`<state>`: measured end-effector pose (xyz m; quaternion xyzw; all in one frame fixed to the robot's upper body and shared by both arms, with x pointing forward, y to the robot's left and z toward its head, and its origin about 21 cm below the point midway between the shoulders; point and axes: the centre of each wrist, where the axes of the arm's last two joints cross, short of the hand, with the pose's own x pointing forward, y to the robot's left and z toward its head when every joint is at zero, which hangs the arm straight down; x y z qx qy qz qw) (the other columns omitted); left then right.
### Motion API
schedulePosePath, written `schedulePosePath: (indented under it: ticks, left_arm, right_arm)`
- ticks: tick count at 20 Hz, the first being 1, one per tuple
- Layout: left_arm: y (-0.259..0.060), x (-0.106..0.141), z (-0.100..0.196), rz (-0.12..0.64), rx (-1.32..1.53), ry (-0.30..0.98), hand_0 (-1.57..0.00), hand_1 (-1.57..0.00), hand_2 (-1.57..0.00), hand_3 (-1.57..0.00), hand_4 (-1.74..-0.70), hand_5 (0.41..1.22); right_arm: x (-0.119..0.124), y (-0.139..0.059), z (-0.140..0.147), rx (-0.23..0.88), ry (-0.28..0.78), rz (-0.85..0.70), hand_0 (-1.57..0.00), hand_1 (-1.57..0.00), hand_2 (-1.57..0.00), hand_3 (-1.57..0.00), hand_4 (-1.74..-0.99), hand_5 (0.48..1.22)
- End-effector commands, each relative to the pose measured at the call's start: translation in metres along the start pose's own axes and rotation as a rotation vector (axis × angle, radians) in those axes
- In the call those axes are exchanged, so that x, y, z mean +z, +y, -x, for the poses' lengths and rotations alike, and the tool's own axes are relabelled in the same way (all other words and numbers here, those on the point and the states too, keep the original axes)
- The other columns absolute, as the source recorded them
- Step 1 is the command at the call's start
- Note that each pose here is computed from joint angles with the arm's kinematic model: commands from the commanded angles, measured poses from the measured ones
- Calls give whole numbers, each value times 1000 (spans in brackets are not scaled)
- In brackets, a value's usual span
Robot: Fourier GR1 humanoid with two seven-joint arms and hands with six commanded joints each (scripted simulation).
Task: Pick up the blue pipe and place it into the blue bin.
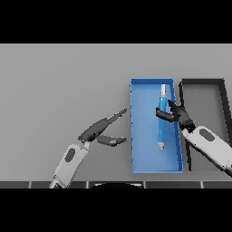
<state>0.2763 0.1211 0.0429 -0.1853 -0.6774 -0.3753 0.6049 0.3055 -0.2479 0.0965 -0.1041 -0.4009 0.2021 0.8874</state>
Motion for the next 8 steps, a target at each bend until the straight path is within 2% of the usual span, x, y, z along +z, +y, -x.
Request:
schedulePosePath:
  ticks: [1, 8]
  left_arm:
    - [-1, -1, 0, 1, 0, 3, 1, 1, 1, 1, -931, 497]
    - [4, 9, 8, 0, -3, -1, 1, 1, 1, 1, -930, 495]
  right_arm:
    - [-1, 0, 0, 5, 0, 0, -37, -35, -34, -9, -1110, 736]
    - [0, 5, 4, 55, -18, -30, -19, -17, -17, -4, -1084, 714]
